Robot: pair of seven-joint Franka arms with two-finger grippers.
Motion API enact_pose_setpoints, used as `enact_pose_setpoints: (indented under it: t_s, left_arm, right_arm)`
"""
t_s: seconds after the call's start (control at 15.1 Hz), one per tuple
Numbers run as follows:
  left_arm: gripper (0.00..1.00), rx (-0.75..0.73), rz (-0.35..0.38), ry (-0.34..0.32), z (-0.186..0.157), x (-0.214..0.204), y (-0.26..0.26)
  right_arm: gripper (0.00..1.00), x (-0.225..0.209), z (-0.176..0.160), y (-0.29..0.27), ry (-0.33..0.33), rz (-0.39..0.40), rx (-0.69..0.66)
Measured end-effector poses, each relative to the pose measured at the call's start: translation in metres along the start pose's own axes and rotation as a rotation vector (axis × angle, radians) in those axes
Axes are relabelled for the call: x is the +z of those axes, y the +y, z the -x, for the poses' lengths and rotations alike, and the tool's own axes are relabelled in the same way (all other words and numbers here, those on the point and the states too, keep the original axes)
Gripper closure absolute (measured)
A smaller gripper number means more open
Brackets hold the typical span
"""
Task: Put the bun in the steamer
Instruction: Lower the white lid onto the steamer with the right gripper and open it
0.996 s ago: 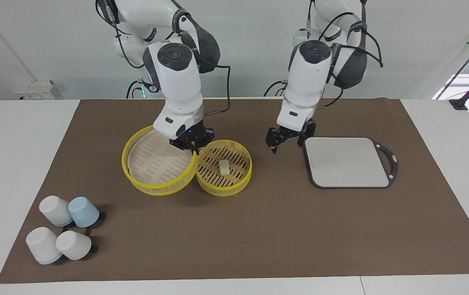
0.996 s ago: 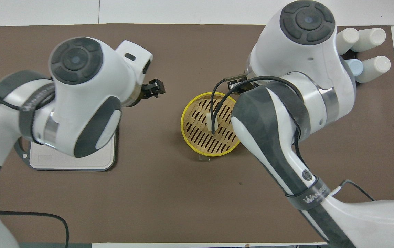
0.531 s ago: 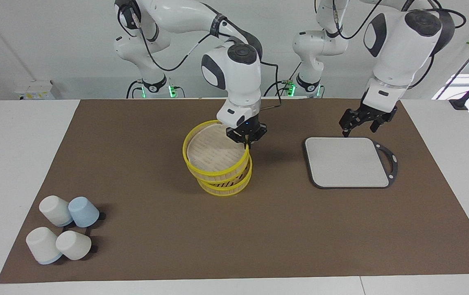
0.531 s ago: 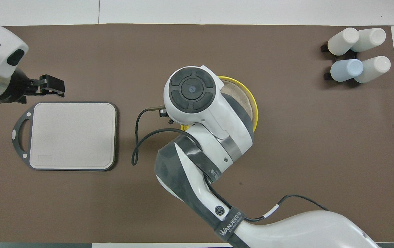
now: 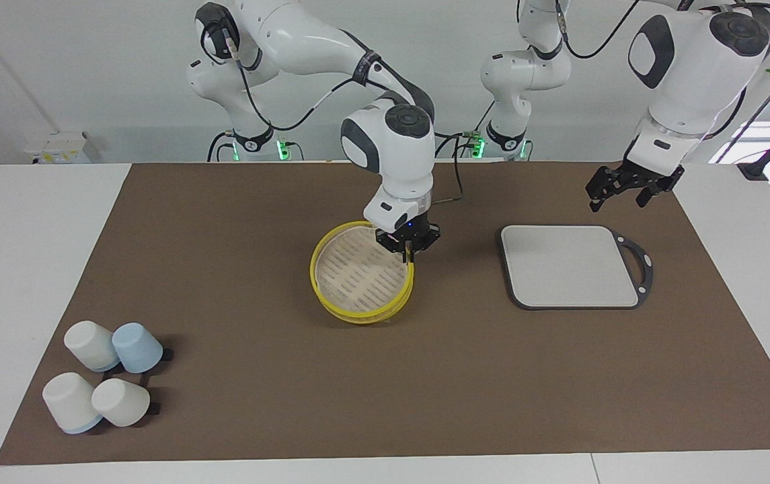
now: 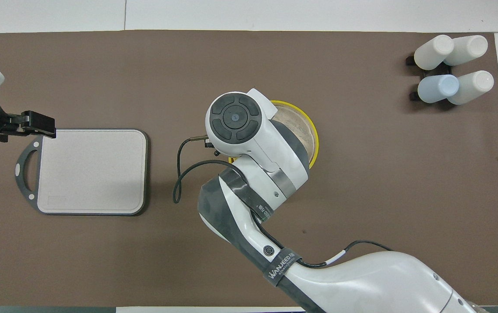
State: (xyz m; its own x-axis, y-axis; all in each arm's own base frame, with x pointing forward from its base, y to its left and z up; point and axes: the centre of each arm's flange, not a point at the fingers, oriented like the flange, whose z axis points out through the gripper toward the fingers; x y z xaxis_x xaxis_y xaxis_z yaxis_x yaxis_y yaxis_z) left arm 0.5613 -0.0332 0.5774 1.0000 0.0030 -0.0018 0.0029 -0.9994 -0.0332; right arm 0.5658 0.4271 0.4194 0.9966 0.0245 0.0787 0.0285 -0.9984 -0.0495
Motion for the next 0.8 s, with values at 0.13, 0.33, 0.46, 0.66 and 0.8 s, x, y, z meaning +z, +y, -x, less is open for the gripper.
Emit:
enact_pose_setpoints:
  t_s: [0.13, 0.33, 0.46, 0.66, 0.8]
  left_arm:
    - [0.00, 0.001, 0.000, 0.001, 0.0009, -0.0009, 0.0001]
    - [0.00, 0.001, 0.000, 0.003, 0.0025, -0.0020, 0.0001]
    - [0.00, 0.001, -0.001, 0.002, 0.0033, -0.0019, 0.0001]
    - [0.00, 0.001, 0.000, 0.001, 0.0049, -0.0015, 0.0002]
    - [0.00, 0.001, 0.000, -0.003, 0.0078, -0.0002, 0.0003]
  right_arm:
    - [0.86, -0.0002, 0.0005, 0.0002, 0.000, 0.000, 0.000]
    - [0.86, 0.0011, -0.0009, 0.0012, 0.018, -0.013, 0.002]
    - [0.86, 0.0039, 0.0004, 0.0010, 0.035, -0.027, 0.000]
    - [0.86, 0.0053, 0.0049, 0.0019, 0.055, -0.041, -0.003]
    - [0.78, 0.0072, 0.0050, 0.0047, 0.062, -0.046, 0.001]
